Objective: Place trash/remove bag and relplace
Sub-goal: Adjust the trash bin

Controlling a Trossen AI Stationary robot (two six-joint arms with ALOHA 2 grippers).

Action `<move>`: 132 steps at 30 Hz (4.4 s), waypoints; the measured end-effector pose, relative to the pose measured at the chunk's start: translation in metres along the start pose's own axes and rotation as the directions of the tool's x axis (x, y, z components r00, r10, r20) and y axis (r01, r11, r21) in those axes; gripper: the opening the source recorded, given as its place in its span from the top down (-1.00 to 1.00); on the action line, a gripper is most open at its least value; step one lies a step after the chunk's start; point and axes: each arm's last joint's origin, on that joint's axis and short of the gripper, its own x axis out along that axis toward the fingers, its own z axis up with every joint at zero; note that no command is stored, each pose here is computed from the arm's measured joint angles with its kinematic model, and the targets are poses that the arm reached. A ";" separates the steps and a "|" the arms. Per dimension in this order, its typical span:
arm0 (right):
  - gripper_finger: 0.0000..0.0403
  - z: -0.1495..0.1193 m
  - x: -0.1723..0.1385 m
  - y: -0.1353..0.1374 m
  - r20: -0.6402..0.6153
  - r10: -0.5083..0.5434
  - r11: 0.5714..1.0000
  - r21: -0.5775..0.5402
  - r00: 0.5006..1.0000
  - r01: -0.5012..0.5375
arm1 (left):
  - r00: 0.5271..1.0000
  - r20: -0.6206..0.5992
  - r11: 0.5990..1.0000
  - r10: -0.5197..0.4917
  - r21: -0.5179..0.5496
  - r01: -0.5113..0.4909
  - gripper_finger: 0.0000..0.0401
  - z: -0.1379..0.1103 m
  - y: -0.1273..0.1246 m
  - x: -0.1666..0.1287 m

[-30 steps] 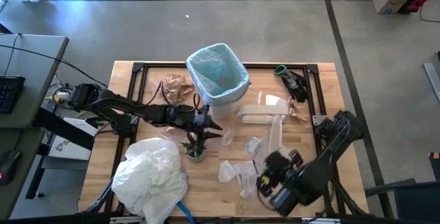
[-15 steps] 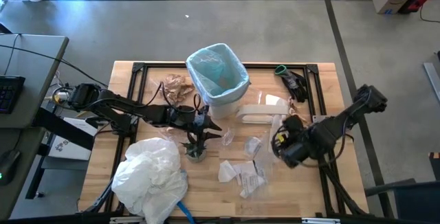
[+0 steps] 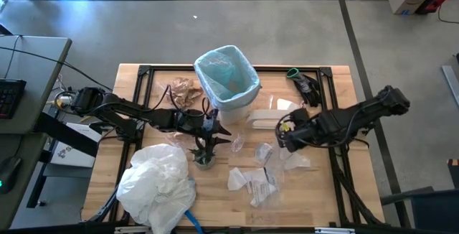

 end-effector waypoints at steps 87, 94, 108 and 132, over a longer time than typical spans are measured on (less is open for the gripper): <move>1.00 0.060 -0.098 0.088 0.075 0.173 0.814 -0.573 0.982 -0.100 | 0.812 0.211 0.819 -0.544 -0.076 0.568 0.44 0.111 -0.046 -0.067; 1.00 0.060 -0.098 0.088 0.084 0.172 0.816 -0.570 0.981 -0.094 | 0.812 0.199 0.834 -0.548 0.047 0.550 0.46 0.114 -0.050 -0.051; 1.00 0.060 -0.098 0.088 0.076 0.175 0.806 -0.583 0.982 -0.098 | 0.890 0.001 0.890 -0.456 -0.019 0.456 0.34 0.100 -0.057 -0.070; 1.00 0.059 -0.098 0.088 0.066 0.179 0.787 -0.609 0.982 -0.103 | 0.979 0.026 0.979 -0.202 0.039 0.201 -0.27 0.104 -0.046 -0.125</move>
